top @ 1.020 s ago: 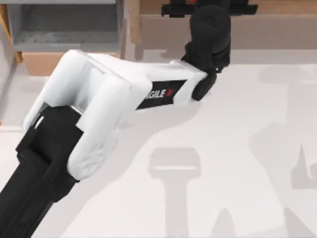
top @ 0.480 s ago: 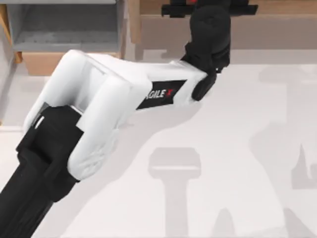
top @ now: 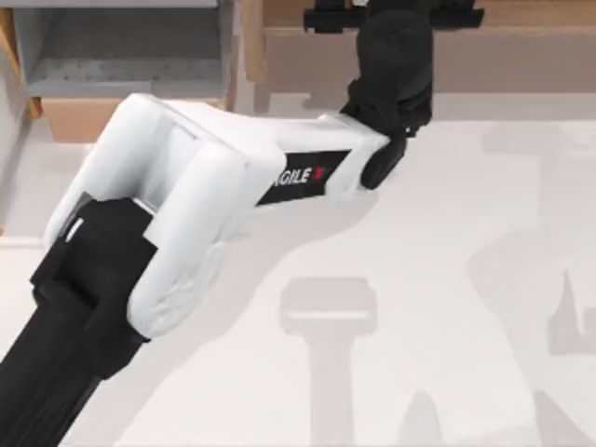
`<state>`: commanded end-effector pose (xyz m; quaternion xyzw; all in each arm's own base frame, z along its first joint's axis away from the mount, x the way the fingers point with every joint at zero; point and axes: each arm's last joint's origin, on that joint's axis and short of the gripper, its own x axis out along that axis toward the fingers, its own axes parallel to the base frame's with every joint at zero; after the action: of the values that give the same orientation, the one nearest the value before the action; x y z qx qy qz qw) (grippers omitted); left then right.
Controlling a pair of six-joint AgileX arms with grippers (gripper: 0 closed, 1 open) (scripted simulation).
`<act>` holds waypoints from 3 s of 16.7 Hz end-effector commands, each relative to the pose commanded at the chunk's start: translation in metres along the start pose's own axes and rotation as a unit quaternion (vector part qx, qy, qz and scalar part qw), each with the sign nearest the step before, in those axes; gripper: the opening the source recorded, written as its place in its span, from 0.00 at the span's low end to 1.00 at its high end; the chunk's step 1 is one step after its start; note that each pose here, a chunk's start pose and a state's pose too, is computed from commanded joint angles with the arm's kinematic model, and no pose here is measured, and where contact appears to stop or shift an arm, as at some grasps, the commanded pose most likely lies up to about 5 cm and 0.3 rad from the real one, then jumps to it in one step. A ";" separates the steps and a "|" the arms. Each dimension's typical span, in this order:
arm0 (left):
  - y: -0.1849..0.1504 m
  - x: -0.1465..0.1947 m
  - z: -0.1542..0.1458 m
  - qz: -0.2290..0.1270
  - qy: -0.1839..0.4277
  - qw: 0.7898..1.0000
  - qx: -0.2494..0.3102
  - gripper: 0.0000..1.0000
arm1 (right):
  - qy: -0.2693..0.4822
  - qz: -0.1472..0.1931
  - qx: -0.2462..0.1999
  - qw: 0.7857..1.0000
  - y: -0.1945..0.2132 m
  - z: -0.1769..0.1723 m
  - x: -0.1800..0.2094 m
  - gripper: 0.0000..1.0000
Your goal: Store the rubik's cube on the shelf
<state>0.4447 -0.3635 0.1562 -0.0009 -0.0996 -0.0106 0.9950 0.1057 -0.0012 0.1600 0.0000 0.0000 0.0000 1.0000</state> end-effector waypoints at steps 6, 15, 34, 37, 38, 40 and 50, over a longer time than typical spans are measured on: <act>0.000 0.000 0.000 0.000 0.000 1.000 0.000 1.00 | 0.000 0.000 0.000 1.000 0.000 0.000 0.000 1.00; 0.014 -0.018 -0.003 -0.073 -0.002 0.995 0.064 1.00 | 0.000 0.000 0.000 1.000 0.000 0.000 0.000 1.00; 0.381 -0.173 -0.028 -0.238 -0.015 0.813 0.531 1.00 | 0.000 0.000 0.000 1.000 0.000 0.000 0.000 1.00; 0.431 -0.206 -0.025 -0.199 0.009 0.785 0.587 1.00 | 0.000 0.000 0.000 1.000 0.000 0.000 0.000 1.00; 0.445 -0.214 -0.024 -0.183 0.019 0.775 0.604 1.00 | 0.000 0.000 0.000 1.000 0.000 0.000 0.000 1.00; 0.474 -0.226 -0.023 -0.149 0.038 0.755 0.637 1.00 | 0.000 0.000 0.000 1.000 0.000 0.000 0.000 1.00; 0.533 -0.234 -0.015 -0.070 0.071 0.704 0.704 1.00 | 0.000 0.000 0.000 1.000 0.000 0.000 0.000 1.00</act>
<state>0.2294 0.1746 0.0951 0.7072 -0.0071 -0.0071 0.7069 0.1057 -0.0012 0.1600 0.0000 0.0000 0.0000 1.0000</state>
